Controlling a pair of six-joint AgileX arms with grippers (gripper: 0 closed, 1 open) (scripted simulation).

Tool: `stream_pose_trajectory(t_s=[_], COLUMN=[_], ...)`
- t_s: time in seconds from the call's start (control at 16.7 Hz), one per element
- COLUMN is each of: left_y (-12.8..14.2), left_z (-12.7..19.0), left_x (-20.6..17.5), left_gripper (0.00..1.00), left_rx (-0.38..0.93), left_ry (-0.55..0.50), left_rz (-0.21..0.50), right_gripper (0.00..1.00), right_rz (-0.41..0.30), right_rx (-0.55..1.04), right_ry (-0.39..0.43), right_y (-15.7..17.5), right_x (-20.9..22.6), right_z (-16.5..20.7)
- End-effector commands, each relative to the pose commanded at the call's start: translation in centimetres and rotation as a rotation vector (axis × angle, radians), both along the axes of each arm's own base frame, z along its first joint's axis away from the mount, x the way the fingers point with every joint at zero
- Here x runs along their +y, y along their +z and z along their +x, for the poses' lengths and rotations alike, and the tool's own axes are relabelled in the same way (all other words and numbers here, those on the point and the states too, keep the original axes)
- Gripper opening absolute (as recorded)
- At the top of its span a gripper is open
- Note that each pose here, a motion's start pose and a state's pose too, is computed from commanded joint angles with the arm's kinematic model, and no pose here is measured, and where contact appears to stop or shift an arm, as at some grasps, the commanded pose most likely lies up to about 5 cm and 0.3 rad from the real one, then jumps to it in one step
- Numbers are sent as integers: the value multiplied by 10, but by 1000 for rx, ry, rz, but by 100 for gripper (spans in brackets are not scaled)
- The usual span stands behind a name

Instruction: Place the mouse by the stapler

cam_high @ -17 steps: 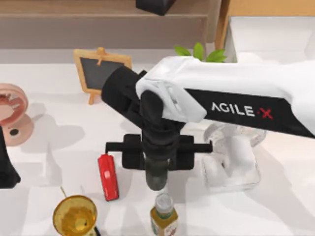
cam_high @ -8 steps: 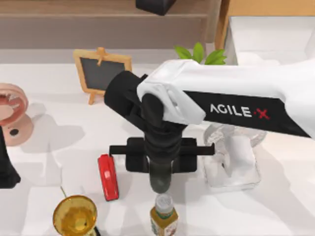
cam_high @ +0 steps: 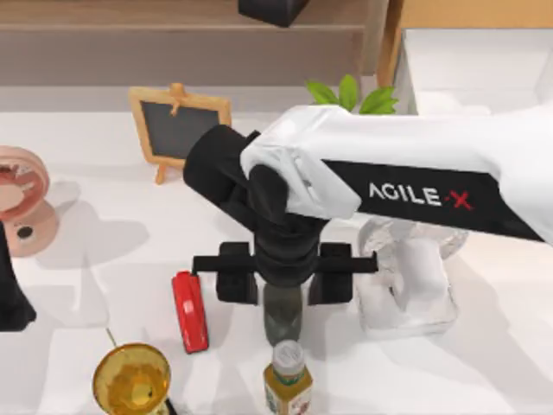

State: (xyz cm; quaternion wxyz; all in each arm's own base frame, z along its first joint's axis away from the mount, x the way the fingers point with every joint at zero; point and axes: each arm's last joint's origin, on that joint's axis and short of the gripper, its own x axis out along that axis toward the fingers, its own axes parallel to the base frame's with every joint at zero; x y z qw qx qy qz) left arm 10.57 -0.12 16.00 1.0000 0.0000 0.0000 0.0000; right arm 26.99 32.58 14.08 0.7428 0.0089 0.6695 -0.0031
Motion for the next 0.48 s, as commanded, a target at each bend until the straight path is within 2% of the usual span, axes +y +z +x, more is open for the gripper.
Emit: stream_pose_trajectory(t_s=[0.12, 0.48], left_y=[0, 0], left_z=[0, 0], left_x=[0, 0], left_gripper=[100, 100], left_rx=[0, 0], left_ry=[0, 0], left_rz=[0, 0], right_gripper=[98, 100], right_rz=[0, 0], right_rx=[0, 0], right_ry=[0, 0], right_y=[0, 0], right_x=[0, 0], right_z=[0, 0])
